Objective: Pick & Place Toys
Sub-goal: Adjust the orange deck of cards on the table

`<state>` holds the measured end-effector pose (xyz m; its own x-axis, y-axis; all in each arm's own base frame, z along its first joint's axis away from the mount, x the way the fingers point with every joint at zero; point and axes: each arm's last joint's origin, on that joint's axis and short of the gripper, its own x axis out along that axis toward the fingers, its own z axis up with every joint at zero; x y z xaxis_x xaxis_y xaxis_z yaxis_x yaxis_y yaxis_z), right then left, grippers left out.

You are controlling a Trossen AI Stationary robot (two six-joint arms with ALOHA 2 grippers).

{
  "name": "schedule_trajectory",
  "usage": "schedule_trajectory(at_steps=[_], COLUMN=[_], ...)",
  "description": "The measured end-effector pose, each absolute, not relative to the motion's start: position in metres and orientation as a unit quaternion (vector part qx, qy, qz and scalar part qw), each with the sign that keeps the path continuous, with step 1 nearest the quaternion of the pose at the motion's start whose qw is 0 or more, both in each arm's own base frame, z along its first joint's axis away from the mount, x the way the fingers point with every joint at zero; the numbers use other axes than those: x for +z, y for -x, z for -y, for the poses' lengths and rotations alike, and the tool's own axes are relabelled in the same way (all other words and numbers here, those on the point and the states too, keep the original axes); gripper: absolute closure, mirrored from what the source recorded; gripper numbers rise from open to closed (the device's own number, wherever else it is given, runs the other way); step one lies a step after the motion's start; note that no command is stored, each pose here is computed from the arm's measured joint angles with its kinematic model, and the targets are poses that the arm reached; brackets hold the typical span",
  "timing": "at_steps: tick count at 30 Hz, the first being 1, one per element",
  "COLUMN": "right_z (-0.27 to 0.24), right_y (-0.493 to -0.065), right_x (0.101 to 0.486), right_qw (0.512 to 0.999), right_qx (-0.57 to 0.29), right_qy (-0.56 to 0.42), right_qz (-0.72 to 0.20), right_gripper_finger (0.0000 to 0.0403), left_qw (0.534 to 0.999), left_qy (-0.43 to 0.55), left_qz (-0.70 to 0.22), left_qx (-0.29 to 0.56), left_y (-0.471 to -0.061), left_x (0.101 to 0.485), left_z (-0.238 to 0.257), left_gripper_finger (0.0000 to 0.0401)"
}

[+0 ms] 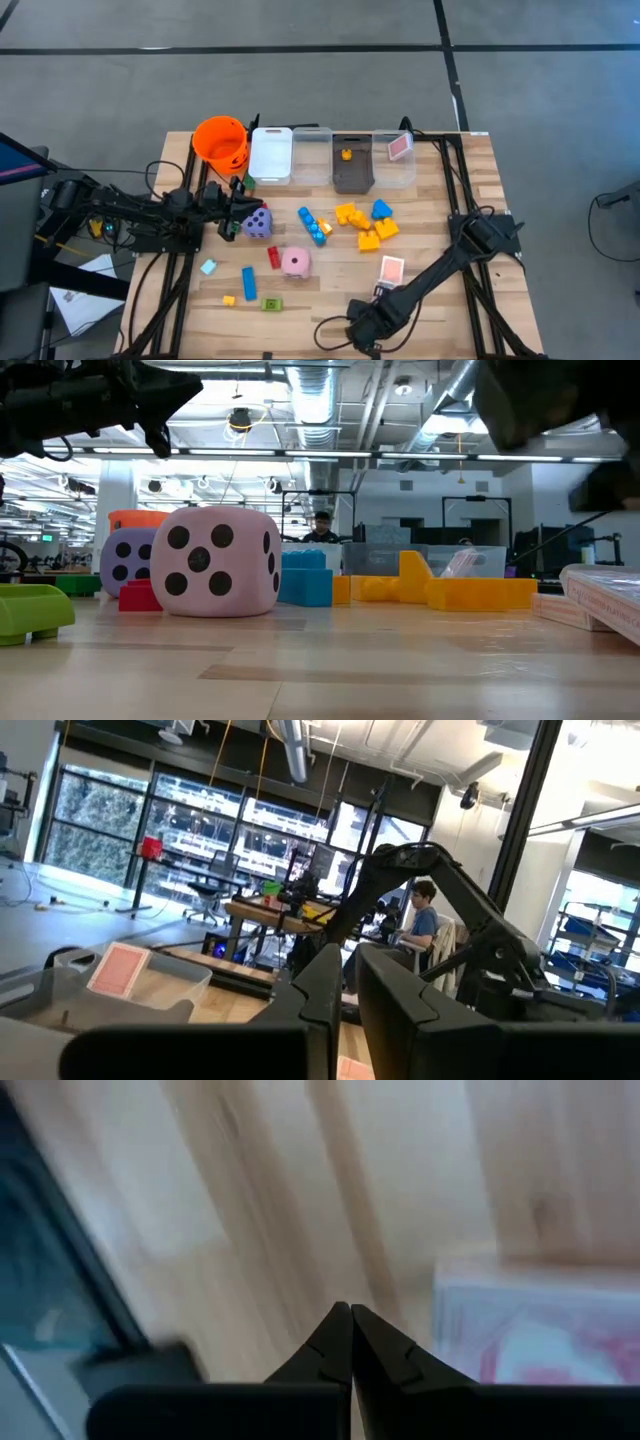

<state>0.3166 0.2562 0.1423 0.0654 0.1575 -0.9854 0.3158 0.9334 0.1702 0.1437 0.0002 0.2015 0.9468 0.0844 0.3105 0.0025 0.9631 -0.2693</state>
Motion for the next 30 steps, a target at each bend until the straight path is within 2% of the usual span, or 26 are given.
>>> schedule_trajectory(at_steps=[6,8,11,13,16,21,27,30], right_z=[-0.246,-0.246,-0.247,-0.241,-0.229,-0.226,-0.21,-0.203], right_y=[-0.302,-0.299,-0.301,-0.295,-0.286,-0.288,-0.29,-0.294], right_x=[0.137,0.14,0.147,0.149,0.15,0.151,0.154,0.154], right_qw=[0.663,0.66,0.688,0.685,0.652,0.661,0.654,0.656], right_qx=[-0.161,-0.155,-0.128,-0.176,-0.244,-0.218,-0.261,-0.256], right_qy=[-0.156,-0.148,-0.128,-0.097,-0.073,-0.033,0.009,0.033], right_qz=[-0.714,-0.72,-0.703,-0.7,-0.715,-0.717,-0.71,-0.709], right_gripper_finger=[0.0403,0.0403,0.0403,0.0403,0.0403,0.0403,0.0403,0.0403], left_qw=[0.977,0.977,0.977,0.977,0.977,0.977,0.977,0.977], left_qy=[0.143,0.143,0.144,0.144,0.144,0.144,0.144,0.144], left_qz=[0.157,0.156,0.158,0.157,0.157,0.157,0.157,0.157], left_qx=[0.016,0.017,0.016,0.017,0.016,0.016,0.016,0.016], left_y=[-0.144,-0.145,-0.144,-0.144,-0.144,-0.144,-0.144,-0.144], left_x=[0.201,0.201,0.201,0.201,0.201,0.201,0.201,0.201], left_z=[0.0,0.0,0.0,0.0,0.0,0.0,0.0,0.0], left_gripper_finger=[0.0372,0.0372,0.0372,0.0372,0.0372,0.0372,0.0372,0.0372])
